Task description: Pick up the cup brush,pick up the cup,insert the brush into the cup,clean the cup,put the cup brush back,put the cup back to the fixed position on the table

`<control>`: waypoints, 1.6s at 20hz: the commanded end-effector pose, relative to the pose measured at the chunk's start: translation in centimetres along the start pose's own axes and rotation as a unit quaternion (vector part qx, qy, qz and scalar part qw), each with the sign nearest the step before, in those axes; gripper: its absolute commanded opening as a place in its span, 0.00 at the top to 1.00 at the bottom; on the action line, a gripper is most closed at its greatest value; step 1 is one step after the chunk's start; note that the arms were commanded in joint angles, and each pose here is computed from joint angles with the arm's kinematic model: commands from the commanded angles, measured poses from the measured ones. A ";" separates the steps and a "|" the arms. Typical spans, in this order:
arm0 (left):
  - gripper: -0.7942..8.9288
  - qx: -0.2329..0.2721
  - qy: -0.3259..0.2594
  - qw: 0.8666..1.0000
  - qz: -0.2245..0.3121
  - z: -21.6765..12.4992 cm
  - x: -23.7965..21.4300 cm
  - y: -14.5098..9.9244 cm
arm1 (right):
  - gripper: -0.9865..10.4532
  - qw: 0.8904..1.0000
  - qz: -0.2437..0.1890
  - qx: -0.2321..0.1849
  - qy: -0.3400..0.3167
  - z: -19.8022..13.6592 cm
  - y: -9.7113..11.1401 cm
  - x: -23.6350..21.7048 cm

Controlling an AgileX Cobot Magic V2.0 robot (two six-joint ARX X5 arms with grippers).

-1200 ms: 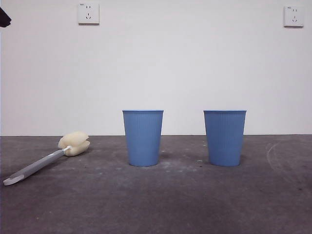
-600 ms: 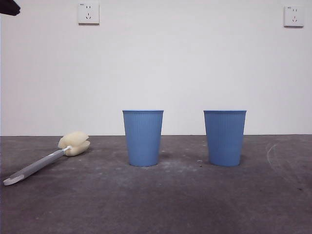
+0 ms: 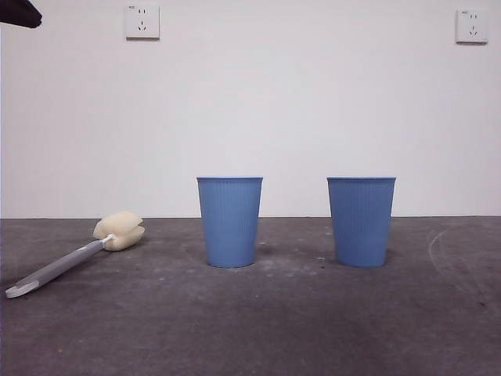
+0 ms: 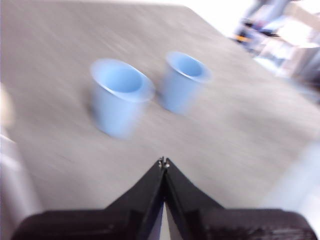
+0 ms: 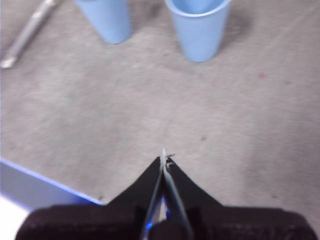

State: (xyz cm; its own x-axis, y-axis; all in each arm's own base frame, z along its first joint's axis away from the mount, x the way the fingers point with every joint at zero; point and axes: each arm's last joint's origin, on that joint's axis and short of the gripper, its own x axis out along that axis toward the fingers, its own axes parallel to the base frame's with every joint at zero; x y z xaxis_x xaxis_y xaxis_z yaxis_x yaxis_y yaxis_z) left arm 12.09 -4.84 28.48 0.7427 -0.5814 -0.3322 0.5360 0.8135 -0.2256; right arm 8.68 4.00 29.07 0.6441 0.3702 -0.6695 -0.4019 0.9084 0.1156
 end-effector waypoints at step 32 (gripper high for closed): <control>0.92 0.075 -0.105 0.941 0.312 -13.4 -0.5 6.0 | 0.91 1.000 -0.030 -0.002 -0.003 0.1 -0.2 -0.1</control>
State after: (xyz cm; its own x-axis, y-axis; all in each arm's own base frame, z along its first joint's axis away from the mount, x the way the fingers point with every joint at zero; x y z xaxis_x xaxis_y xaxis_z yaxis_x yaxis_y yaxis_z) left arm 9.54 0.52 15.18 0.9857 0.0158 -0.1678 0.0024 0.9942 0.1074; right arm 8.75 3.84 29.05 0.6692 0.3154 -0.6728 -0.3621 0.9291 0.0755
